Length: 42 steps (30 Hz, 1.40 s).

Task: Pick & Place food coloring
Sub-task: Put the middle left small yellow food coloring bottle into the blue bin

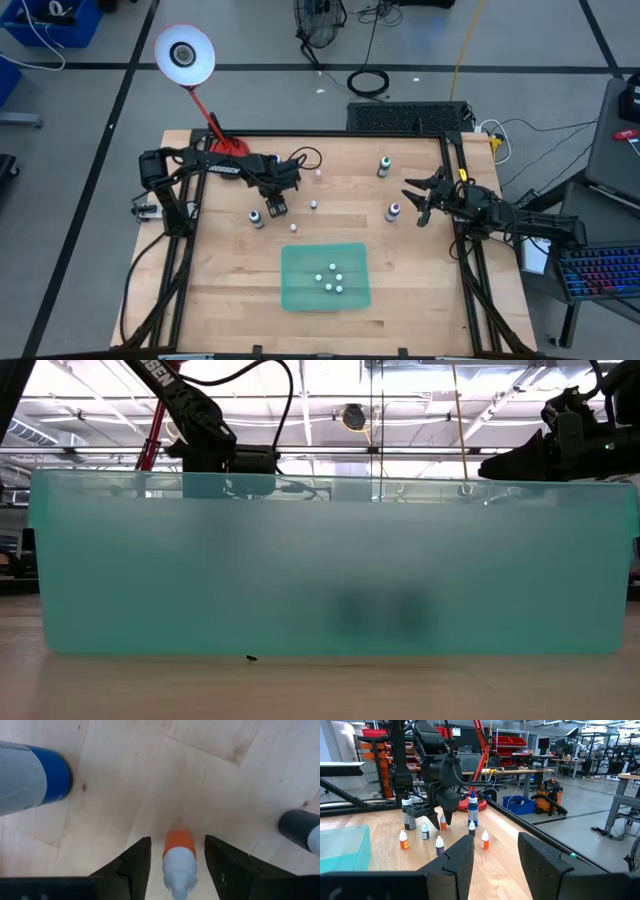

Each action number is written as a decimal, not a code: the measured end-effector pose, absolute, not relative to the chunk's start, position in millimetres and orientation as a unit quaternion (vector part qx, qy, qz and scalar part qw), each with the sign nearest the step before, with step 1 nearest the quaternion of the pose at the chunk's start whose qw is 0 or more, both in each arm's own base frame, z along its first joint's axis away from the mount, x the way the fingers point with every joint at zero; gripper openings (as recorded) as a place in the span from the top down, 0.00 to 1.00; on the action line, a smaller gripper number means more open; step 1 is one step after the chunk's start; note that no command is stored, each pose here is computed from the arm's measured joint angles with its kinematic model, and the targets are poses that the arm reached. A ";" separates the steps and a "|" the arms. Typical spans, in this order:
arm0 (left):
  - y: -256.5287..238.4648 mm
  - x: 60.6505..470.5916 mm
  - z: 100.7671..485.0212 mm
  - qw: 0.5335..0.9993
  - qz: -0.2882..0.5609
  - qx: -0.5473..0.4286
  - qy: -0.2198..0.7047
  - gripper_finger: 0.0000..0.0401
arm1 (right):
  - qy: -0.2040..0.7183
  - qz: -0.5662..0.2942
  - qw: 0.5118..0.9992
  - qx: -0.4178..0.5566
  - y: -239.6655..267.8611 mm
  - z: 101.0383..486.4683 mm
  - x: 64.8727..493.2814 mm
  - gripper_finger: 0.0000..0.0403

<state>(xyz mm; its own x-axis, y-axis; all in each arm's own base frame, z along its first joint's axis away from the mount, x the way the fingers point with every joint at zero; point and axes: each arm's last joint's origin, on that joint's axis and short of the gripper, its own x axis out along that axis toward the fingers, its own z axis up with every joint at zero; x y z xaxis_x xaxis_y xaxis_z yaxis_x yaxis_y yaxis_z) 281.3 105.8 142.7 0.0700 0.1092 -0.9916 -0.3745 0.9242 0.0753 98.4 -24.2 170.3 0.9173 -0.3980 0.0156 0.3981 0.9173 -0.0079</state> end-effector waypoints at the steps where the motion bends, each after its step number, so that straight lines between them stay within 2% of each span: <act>1: 105.9 281.4 142.7 0.725 0.167 -0.100 0.661 0.54 | -0.007 -0.203 0.979 -0.005 -24.2 170.4 98.4 0.65; 6: 105.8 281.3 142.7 0.725 0.167 -0.101 0.661 0.58 | -0.007 -0.203 0.979 -0.005 -24.2 170.4 98.4 0.65; 14: 105.8 281.3 143.0 0.726 0.162 -0.095 0.662 0.84 | -0.007 -0.203 0.979 -0.005 -24.2 170.3 98.4 0.65; 19: 101.6 279.3 154.7 0.724 0.148 -0.080 0.668 0.84 | -0.007 -0.203 0.979 -0.005 -24.2 170.4 98.4 0.65; 25: 76.1 279.9 208.3 0.763 0.134 -0.042 0.631 0.84 | -0.007 -0.203 0.979 -0.005 -24.2 170.4 98.3 0.65; 29: 43.1 291.9 252.4 0.804 0.100 -0.013 0.586 0.84 | -0.007 -0.203 0.979 -0.005 -24.2 170.4 98.3 0.65; 34: -10.9 323.4 292.8 0.822 0.046 0.065 0.564 0.84 | -0.007 -0.203 0.979 -0.005 -24.2 170.4 98.4 0.65; 38: -49.0 352.8 294.7 0.820 0.001 0.124 0.558 0.84 | -0.007 -0.203 0.979 -0.005 -24.2 170.3 98.3 0.65; 42: -70.5 379.6 275.7 0.810 -0.029 0.142 0.569 0.84 | -0.006 -0.203 0.979 -0.005 -24.2 170.3 98.4 0.65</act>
